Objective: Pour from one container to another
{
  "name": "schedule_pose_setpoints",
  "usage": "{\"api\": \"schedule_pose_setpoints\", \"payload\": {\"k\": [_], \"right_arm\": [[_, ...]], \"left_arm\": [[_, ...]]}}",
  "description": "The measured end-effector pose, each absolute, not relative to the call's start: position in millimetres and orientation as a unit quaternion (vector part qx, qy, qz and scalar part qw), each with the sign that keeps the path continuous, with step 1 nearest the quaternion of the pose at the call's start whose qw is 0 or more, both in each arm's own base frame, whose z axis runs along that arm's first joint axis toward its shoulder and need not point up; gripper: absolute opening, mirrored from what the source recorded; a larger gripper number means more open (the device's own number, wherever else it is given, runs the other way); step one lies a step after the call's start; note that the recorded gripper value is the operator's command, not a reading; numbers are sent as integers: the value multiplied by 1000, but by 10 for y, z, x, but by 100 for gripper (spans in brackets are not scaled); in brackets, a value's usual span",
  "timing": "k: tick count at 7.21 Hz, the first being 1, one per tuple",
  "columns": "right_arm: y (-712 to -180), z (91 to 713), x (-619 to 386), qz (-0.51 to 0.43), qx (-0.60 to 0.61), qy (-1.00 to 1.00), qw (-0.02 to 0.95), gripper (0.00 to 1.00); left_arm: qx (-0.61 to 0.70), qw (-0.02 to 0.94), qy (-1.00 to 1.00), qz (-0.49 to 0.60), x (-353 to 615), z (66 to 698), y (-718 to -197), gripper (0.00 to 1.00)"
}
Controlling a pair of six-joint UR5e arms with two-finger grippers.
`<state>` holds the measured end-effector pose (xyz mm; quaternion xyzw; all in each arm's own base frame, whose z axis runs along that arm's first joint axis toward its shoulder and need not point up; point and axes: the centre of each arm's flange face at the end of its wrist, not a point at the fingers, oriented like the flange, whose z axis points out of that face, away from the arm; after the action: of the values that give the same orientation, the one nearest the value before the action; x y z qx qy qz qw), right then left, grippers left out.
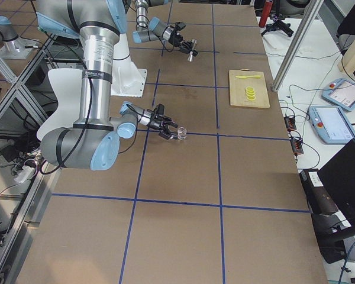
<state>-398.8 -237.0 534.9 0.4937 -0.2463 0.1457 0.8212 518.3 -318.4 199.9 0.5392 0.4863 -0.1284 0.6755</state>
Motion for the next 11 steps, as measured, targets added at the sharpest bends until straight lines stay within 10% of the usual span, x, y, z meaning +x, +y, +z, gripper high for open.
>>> {"api": "schedule_pose_setpoints", "payload": {"k": [11], "right_arm": [[-2480,5394,-4116,179,497,-251,811,99]], "left_arm": [[540,676,484,-129,5173,2008,-3200,0]]}}
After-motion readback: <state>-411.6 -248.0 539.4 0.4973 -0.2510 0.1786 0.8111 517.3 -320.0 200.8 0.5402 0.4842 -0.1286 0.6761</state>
